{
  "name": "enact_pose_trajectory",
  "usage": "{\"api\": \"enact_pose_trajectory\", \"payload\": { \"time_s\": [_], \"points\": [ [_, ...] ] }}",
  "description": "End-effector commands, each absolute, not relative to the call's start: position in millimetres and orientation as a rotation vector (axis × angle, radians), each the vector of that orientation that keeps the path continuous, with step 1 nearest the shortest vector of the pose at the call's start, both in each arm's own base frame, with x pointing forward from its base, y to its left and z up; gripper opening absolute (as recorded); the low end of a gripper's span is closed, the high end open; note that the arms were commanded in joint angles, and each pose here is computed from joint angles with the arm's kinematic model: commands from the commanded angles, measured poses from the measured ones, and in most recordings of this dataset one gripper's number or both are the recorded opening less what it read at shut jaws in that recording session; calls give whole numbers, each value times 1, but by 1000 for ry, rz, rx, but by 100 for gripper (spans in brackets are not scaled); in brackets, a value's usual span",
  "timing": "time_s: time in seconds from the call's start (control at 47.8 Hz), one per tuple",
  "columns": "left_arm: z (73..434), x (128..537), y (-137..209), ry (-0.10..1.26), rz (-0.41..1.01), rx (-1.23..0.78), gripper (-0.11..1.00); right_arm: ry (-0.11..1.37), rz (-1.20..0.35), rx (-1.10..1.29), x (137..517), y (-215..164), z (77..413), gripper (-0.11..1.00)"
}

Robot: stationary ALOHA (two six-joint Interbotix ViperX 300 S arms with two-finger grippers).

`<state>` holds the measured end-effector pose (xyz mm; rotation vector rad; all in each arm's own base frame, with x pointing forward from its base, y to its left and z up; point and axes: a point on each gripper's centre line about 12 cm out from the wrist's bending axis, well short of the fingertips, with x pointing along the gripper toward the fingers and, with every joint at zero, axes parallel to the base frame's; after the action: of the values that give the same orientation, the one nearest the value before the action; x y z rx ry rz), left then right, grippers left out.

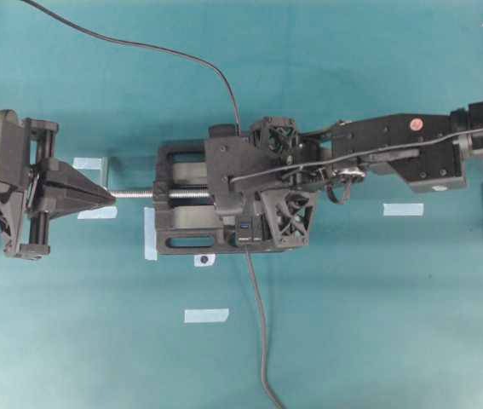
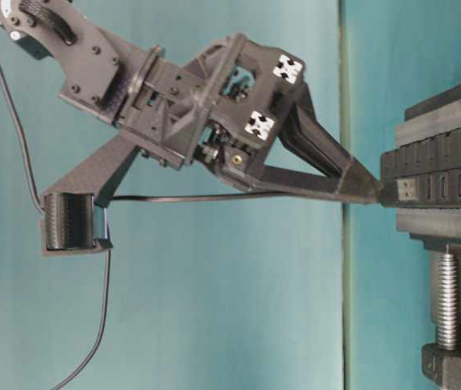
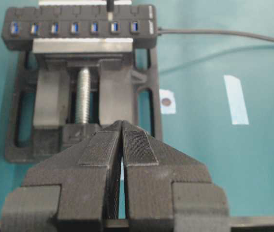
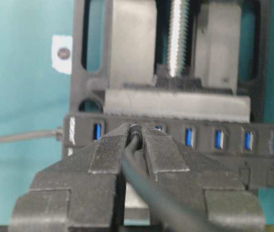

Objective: Insert the USB into the second port from the front of the fixed hub.
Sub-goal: 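Carry the held plug to the second port and push it in, then press the USB plug further into the second port with the right gripper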

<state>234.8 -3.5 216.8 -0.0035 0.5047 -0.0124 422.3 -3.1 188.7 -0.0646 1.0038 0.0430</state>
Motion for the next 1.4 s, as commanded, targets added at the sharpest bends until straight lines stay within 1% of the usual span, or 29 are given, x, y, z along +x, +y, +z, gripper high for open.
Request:
{"api": "enact_pose_trajectory", "payload": {
  "time_s": [0.0, 0.564, 1.38],
  "points": [
    [223, 237, -4, 482, -12, -4, 0, 969, 42, -62, 424, -1, 197, 10],
    [223, 237, -4, 480, -12, -4, 0, 981, 42, -62, 420, -1, 187, 10],
    [225, 238, -4, 476, -12, -4, 0, 984, 41, -60, 422, -1, 183, 10]
  ]
}}
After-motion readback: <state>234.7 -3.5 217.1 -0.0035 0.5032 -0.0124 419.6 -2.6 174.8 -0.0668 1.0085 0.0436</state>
